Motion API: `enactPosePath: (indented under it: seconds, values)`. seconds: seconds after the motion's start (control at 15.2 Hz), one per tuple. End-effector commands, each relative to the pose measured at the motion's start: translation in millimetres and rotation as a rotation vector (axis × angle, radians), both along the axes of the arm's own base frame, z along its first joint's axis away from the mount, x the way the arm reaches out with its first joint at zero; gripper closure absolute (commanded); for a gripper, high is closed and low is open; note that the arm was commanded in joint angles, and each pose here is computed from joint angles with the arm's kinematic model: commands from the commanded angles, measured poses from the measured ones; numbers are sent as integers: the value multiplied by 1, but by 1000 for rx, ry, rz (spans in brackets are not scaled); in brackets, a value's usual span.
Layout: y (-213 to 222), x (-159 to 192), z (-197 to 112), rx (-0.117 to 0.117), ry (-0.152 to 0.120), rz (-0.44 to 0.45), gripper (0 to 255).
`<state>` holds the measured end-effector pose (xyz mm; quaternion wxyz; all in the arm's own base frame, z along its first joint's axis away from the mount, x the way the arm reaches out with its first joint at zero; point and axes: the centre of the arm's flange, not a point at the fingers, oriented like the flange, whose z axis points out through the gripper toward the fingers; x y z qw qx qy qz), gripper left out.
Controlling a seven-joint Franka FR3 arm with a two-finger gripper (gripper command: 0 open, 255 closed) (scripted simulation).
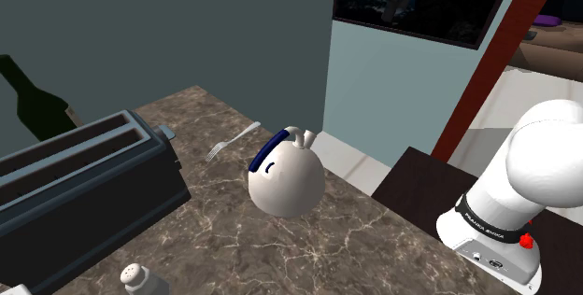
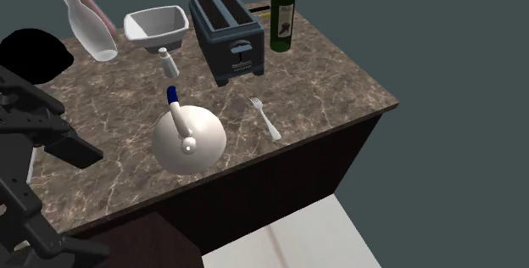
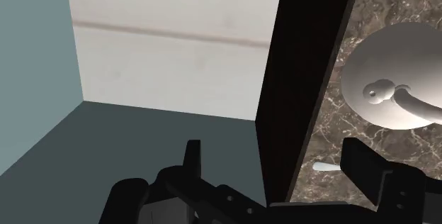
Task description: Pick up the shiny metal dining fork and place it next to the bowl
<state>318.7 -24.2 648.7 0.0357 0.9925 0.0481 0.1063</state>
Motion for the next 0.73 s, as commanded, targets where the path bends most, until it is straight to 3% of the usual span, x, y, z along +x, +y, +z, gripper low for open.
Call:
enactPosePath:
  seconds: [0.0, 0.66]
  values:
    - [0, 0, 0, 0, 0, 0, 0]
    - [50, 93, -72, -38, -10, 270, 0]
